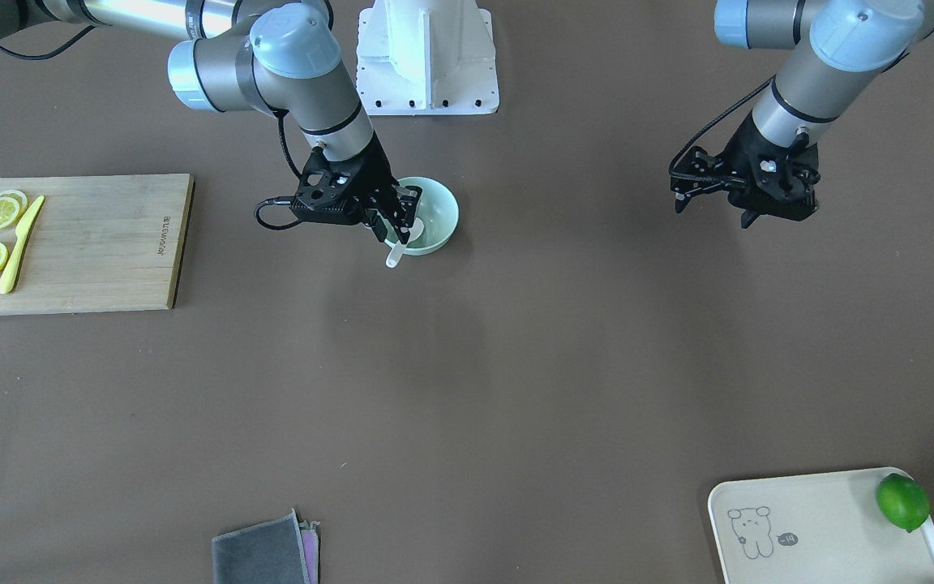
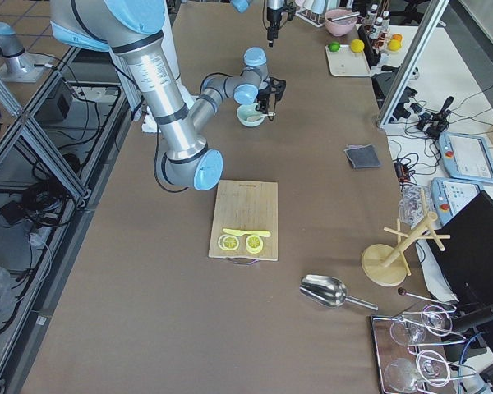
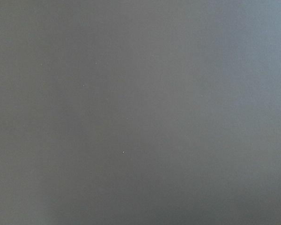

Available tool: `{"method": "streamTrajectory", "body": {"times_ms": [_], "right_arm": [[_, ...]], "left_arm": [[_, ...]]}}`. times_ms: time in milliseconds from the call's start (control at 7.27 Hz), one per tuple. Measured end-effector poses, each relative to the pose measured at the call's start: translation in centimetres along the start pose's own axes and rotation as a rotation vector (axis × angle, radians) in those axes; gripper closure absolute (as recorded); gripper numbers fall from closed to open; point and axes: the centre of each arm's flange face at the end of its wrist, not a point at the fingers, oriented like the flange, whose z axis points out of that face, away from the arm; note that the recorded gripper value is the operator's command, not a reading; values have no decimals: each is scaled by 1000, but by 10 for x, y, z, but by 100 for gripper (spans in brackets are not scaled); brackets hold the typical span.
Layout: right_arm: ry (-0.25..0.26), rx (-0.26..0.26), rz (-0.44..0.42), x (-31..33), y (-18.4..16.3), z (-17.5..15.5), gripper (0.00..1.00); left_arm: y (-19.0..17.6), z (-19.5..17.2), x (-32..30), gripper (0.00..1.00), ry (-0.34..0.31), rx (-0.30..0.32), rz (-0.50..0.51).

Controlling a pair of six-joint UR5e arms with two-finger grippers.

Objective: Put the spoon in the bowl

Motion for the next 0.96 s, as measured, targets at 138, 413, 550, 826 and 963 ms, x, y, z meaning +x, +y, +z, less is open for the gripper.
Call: {"method": "streamTrajectory", "body": {"times_ms": [138,413,550,826,963], "right_arm": [[11,-22,8,19,-20,-9,0],[42,-69,-63,109,-75,-55,0],[74,-78,-126,177,-110,-83,0],[130,-75,-232,326,-183,-151,0],[159,-61,-283,396,-211,-187,0]], "left_arm": [[-3,-2,-7,3,-7,4,1],[-1,-12,-60,3,-50,10,35],[7,-23,-109,3,-72,5,69],[30,-48,-218,3,-73,-11,137],[38,-56,-262,3,-73,-13,155]]}}
